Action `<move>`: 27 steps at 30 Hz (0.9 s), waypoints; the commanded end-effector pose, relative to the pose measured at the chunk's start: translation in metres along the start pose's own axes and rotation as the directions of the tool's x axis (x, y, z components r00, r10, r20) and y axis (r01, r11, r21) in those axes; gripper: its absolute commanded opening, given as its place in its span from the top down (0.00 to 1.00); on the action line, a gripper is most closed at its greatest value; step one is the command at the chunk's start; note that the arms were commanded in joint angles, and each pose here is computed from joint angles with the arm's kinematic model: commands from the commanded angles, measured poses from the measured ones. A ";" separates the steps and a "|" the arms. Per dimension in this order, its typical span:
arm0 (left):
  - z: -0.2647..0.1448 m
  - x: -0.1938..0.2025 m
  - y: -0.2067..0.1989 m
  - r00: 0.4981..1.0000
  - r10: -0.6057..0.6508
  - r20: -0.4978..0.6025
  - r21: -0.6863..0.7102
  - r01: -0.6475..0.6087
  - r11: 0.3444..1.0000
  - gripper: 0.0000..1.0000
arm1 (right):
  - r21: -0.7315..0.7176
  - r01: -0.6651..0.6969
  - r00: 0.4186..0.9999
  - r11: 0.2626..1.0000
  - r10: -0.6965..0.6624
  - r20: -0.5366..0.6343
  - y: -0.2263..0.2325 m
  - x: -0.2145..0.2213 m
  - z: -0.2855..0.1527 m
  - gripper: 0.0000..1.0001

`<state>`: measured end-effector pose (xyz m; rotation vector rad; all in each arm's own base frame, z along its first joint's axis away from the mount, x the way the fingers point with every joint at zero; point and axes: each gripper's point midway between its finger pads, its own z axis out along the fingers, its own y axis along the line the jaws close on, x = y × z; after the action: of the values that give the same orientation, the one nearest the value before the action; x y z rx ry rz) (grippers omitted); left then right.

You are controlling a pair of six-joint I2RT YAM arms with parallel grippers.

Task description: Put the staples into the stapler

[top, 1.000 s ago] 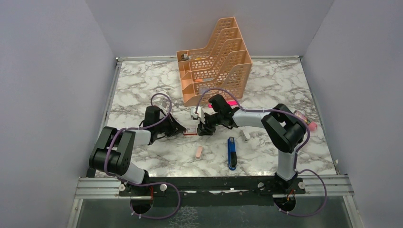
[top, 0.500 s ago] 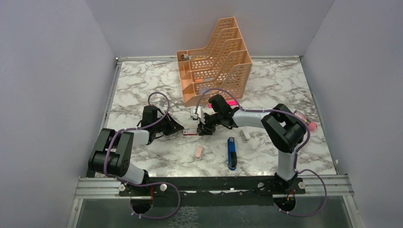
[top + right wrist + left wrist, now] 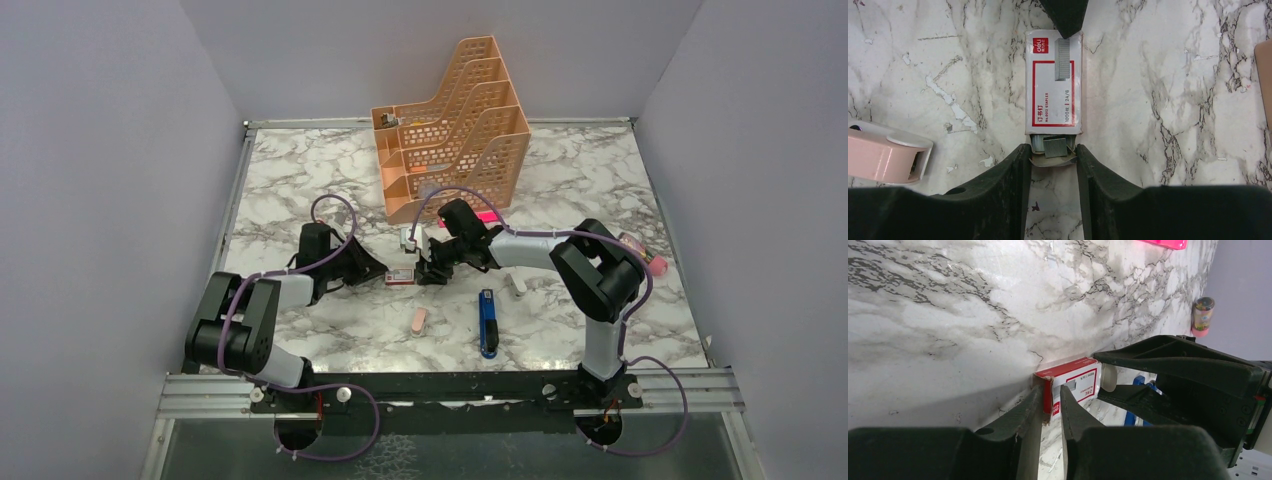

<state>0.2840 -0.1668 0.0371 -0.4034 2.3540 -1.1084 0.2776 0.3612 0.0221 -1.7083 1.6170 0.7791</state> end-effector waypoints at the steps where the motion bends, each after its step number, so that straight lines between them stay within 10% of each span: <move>1: 0.001 0.008 0.001 0.999 0.005 -0.038 0.019 -0.004 1.000 0.80 | 0.040 0.017 0.999 0.999 -0.015 -0.037 -0.007 0.005 -0.003 0.59; 16: 0.005 0.013 0.001 0.998 0.008 -0.056 0.016 -0.007 1.000 1.00 | 0.036 0.007 0.999 0.999 -0.005 -0.037 -0.006 0.006 -0.002 0.59; 27: -0.017 -0.030 0.007 0.986 0.085 0.140 -0.135 -0.066 0.989 1.00 | 0.092 0.016 0.999 0.996 -0.012 -0.036 -0.015 0.003 -0.006 0.67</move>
<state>0.2831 -0.1590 0.0385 -0.4004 2.3589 -1.0171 0.2806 0.3612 0.0227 -1.7000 1.6221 0.7571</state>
